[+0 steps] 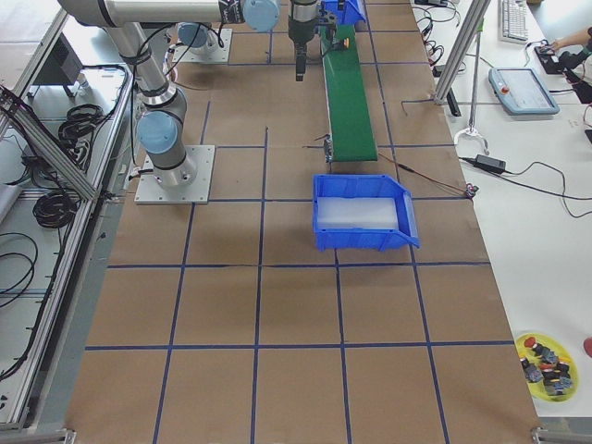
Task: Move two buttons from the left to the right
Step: 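Release the yellow button and return the left gripper to the bin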
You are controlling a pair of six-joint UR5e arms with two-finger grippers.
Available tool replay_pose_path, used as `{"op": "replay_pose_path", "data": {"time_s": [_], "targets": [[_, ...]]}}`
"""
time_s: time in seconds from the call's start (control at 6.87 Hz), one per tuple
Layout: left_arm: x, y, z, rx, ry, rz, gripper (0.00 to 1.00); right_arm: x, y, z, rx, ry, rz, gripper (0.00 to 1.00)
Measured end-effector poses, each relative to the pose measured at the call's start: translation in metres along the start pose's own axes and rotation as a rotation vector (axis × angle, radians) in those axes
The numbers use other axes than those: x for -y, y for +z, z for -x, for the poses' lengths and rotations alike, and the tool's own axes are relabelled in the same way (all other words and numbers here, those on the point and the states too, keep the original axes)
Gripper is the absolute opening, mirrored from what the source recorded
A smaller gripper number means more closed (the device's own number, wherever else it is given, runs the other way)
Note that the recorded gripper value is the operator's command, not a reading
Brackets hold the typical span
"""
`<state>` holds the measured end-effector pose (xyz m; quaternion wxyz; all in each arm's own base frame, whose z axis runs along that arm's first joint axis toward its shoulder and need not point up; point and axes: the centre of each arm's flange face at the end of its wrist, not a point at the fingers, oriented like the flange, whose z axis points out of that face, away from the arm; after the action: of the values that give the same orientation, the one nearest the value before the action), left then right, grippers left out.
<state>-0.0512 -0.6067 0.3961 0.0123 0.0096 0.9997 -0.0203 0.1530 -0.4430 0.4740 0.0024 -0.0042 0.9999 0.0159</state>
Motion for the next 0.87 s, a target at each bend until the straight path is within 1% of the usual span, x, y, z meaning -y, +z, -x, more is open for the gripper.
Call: {"op": "replay_pose_path", "data": {"time_s": [0.15,0.44,0.73,0.87], "targets": [[0.002,0.000,0.030,0.004,0.010,0.001,1.00,0.000,0.000,0.000,0.000,0.000,0.000,1.00],[-0.003,0.004,0.115,0.008,0.036,0.011,1.00,0.000,0.000,0.000,0.000,0.000,-0.003,1.00],[-0.019,0.019,0.208,-0.001,0.071,0.034,0.99,0.001,-0.002,0.000,0.001,0.000,-0.013,1.00],[-0.028,0.031,0.238,-0.013,0.076,0.047,0.99,0.002,-0.003,0.000,0.000,0.000,-0.016,1.00]]}}
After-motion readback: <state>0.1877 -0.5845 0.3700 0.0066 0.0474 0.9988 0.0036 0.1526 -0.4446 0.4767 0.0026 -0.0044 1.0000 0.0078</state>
